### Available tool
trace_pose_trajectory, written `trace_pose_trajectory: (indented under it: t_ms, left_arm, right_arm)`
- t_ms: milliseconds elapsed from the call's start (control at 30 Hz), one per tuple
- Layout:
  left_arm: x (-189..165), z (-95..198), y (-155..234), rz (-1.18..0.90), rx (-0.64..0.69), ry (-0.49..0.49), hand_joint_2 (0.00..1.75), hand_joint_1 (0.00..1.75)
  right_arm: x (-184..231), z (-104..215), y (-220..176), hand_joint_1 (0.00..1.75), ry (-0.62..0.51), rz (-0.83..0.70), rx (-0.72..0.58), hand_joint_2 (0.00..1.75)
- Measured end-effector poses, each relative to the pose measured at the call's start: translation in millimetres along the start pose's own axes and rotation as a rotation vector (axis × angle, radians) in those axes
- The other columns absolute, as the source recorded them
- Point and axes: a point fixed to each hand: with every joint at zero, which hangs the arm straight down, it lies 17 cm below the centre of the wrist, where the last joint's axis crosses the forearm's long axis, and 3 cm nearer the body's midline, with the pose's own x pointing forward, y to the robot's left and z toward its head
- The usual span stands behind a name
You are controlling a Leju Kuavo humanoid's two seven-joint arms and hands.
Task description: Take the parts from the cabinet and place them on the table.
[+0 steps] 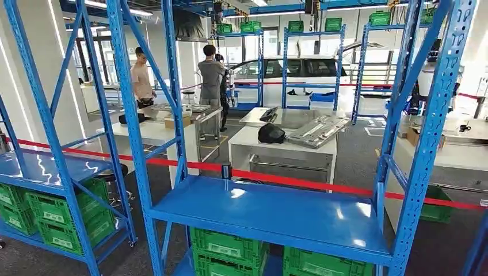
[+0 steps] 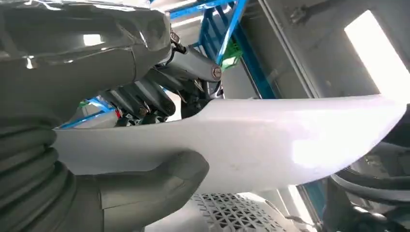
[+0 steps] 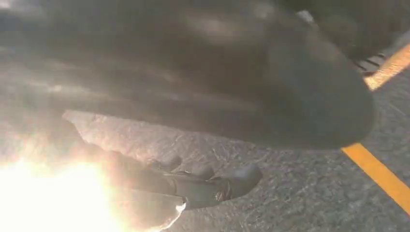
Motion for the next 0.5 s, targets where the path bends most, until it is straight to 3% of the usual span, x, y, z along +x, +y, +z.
trace_pose_trajectory:
  t_ms: [500]
  left_arm:
    - [4.3, 0.5, 1.3, -0.007, 0.007, -0.01, 1.75, 1.75]
  right_arm:
    - [2.0, -1.0, 6.6, 0.0, -0.003, -0.003, 0.009, 0.0]
